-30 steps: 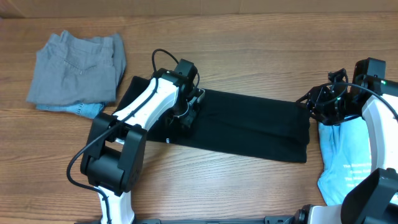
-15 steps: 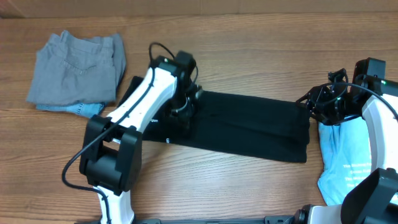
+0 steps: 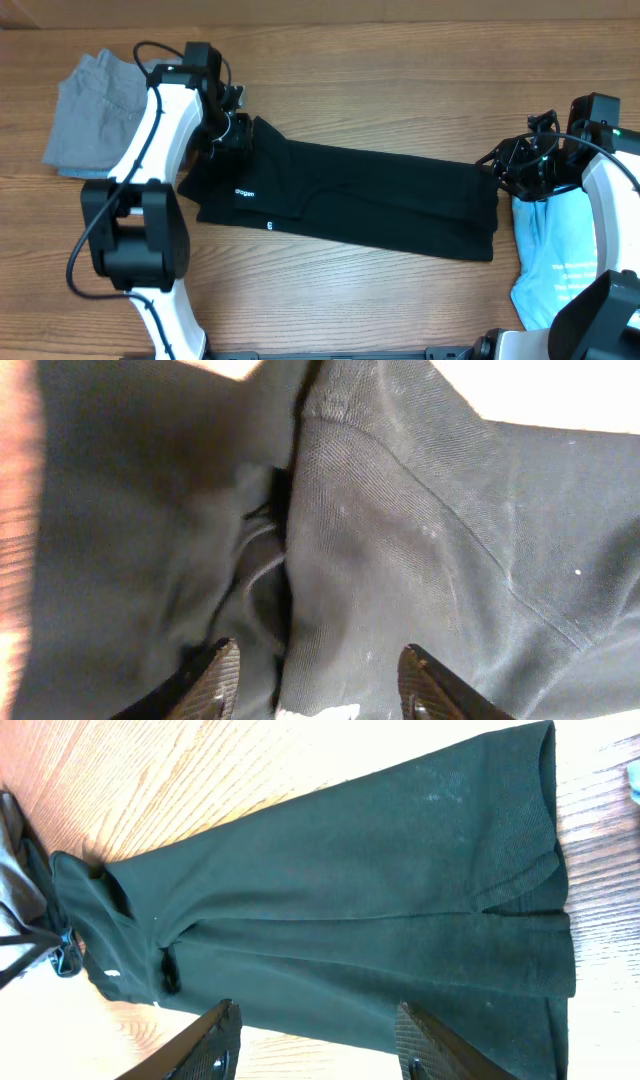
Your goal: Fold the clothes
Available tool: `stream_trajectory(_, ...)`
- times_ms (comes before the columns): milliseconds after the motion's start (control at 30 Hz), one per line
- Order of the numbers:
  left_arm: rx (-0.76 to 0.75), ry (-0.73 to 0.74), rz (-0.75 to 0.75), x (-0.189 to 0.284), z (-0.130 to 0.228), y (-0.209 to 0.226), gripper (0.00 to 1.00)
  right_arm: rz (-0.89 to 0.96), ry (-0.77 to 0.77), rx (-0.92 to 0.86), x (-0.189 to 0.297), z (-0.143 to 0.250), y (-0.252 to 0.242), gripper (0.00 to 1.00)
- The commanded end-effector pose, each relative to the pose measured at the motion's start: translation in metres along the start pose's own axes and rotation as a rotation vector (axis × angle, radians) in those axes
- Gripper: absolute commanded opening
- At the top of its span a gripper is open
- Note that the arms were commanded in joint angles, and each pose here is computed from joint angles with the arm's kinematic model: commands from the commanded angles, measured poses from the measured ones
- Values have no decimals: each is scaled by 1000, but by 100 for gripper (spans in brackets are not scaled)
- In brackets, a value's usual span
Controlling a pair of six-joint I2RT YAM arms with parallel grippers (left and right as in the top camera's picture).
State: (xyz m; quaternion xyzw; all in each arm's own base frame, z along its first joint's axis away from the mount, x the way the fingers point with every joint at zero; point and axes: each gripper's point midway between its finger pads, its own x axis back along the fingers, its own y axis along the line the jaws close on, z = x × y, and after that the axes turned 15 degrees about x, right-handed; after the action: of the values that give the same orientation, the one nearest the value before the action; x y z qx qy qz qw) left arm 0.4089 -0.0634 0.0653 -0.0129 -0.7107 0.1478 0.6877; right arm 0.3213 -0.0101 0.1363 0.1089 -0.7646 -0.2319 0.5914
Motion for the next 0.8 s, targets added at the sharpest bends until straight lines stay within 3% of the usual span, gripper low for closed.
stream_trajectory(0, 34, 122, 93, -37, 15, -8, 53, 2, -15, 20, 4, -3, 3, 54)
stream_trajectory(67, 42, 149, 86, -48, 17, -5, 47, 2, -14, 19, 4, -3, 3, 54)
stream_trajectory(133, 51, 178, 79, -57, 21, -3, 27, 2, -13, 19, 4, -3, 3, 54)
stream_trajectory(167, 58, 201, 89, -58, 25, -4, 11, 1, -11, 17, 4, -2, 3, 54)
stream_trajectory(200, 64, 208, 88, -56, 27, -2, 7, 2, -9, 16, 4, -1, 3, 54)
stream_trajectory(533, 149, 189, 88, -15, 23, 25, 12, 2, -9, 16, 4, -1, 3, 54)
stream_trajectory(633, 174, 197, 28, -11, 26, 43, 14, 6, -9, 16, 3, -2, 2, 54)
stream_trajectory(700, 175, 193, 10, -11, 25, 47, 18, 21, -9, 17, 3, -2, 0, 54)
stream_trajectory(767, 169, 180, -20, -11, 23, 53, 30, 26, -9, 17, 3, -2, -1, 54)
